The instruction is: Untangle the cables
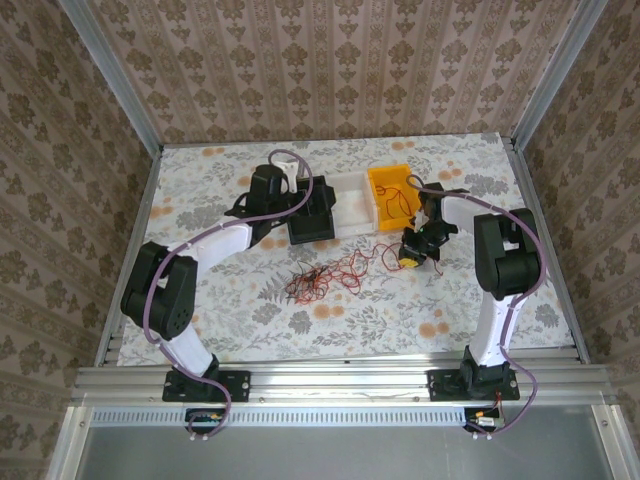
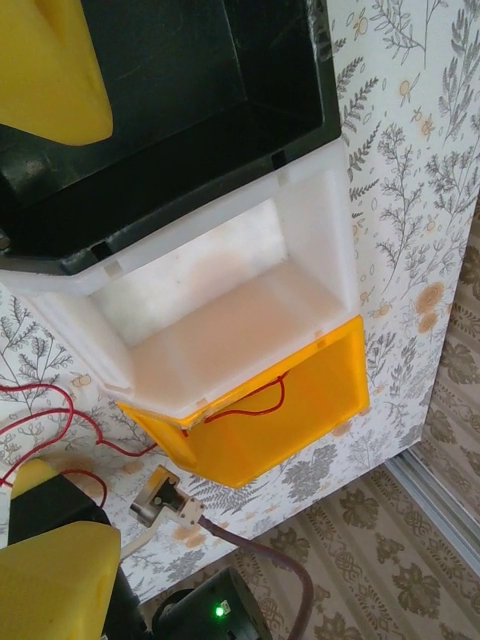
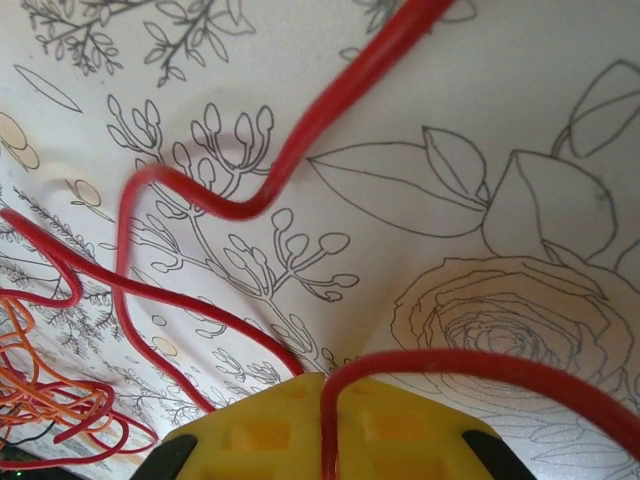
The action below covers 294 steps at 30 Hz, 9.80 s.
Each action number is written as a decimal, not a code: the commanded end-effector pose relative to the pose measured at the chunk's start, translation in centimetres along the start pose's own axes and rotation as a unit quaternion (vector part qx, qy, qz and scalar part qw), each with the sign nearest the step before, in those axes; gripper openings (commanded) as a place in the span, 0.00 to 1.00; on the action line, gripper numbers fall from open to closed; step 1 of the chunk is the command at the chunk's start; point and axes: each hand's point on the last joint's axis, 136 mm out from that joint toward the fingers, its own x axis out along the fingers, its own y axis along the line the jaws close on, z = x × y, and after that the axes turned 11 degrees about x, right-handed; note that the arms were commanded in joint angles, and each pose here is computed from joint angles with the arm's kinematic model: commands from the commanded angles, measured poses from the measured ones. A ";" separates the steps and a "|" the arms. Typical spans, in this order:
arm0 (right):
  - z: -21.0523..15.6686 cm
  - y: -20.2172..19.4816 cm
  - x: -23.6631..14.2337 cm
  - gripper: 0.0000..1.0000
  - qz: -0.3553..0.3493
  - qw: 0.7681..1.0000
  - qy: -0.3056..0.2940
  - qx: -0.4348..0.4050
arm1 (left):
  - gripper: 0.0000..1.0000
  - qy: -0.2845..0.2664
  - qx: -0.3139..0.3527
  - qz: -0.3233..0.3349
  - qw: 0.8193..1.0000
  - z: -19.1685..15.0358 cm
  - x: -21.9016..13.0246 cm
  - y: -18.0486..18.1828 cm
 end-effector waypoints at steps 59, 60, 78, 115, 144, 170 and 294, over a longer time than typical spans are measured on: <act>2.3 3.0 -10.9 0.00 0.030 0.956 -0.276 -0.089 | 0.95 0.010 0.033 -0.011 0.999 0.5 0.7 -1.3; 1.8 3.2 -11.7 0.00 0.042 0.953 -0.284 -0.095 | 0.95 0.010 0.034 -0.015 0.999 0.6 0.8 -1.5; -0.8 6.0 -21.4 0.03 0.014 0.851 -0.470 -0.233 | 0.94 0.049 0.116 -0.121 0.985 -1.3 1.2 -7.5; 0.3 4.2 -20.5 0.03 0.073 0.893 -0.423 -0.138 | 0.00 0.038 0.189 -0.021 0.981 -3.5 5.1 -7.7; 14.4 12.3 -6.9 0.07 -0.051 0.948 -0.217 -0.227 | 0.00 0.010 0.094 0.095 0.991 -2.6 1.7 -1.8; 12.2 13.7 -12.8 0.45 -0.015 0.910 -0.341 -0.237 | 0.00 0.019 0.103 0.077 0.992 -2.8 2.9 -3.0; 13.4 11.9 -6.5 0.05 0.039 0.920 -0.374 -0.109 | 0.00 0.059 0.125 0.050 0.989 -4.2 5.0 -4.5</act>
